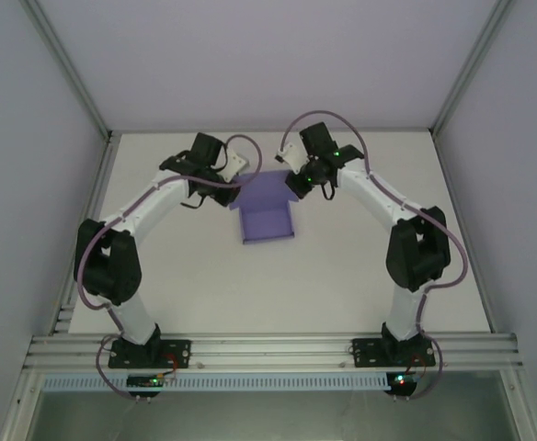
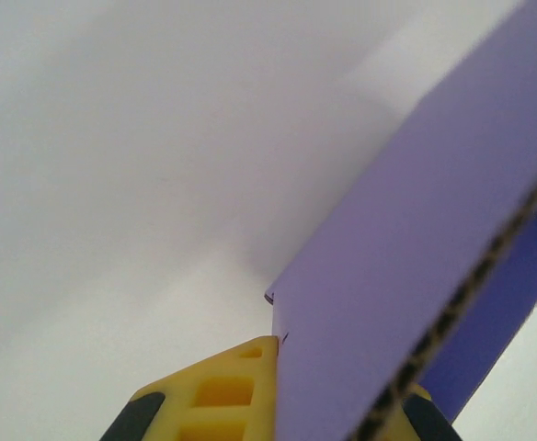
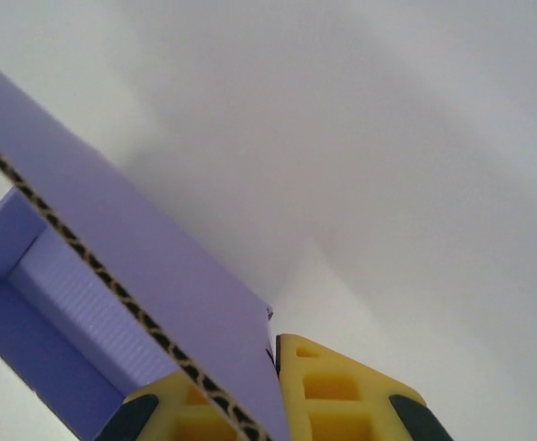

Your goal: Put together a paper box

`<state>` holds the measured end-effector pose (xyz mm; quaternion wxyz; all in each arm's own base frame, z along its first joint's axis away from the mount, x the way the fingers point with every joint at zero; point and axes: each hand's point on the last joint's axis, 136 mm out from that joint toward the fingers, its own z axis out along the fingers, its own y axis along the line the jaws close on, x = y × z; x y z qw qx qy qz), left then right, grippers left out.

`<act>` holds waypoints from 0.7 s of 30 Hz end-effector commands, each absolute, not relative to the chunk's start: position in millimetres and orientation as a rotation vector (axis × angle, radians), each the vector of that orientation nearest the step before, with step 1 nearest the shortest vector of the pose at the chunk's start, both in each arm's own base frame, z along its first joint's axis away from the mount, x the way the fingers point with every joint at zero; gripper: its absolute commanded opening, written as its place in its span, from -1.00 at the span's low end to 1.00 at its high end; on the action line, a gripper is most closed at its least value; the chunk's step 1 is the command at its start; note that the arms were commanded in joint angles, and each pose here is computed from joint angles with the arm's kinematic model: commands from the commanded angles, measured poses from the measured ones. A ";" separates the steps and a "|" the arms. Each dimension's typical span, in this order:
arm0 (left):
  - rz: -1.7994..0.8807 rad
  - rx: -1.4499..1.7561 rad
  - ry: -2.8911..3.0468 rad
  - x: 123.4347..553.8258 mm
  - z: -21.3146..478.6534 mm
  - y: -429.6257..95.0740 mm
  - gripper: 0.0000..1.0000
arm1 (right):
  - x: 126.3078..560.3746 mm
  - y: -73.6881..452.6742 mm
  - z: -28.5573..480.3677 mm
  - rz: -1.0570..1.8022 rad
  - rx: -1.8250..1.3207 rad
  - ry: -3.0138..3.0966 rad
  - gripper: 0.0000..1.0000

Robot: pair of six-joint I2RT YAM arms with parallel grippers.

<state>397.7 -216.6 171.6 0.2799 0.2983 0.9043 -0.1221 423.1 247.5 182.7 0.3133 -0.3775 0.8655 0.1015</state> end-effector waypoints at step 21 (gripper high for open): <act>-0.450 -0.385 2.398 469.3 141.7 -238.4 -1.00 | 482.5 269.0 161.1 0.413 0.309 2.236 -1.00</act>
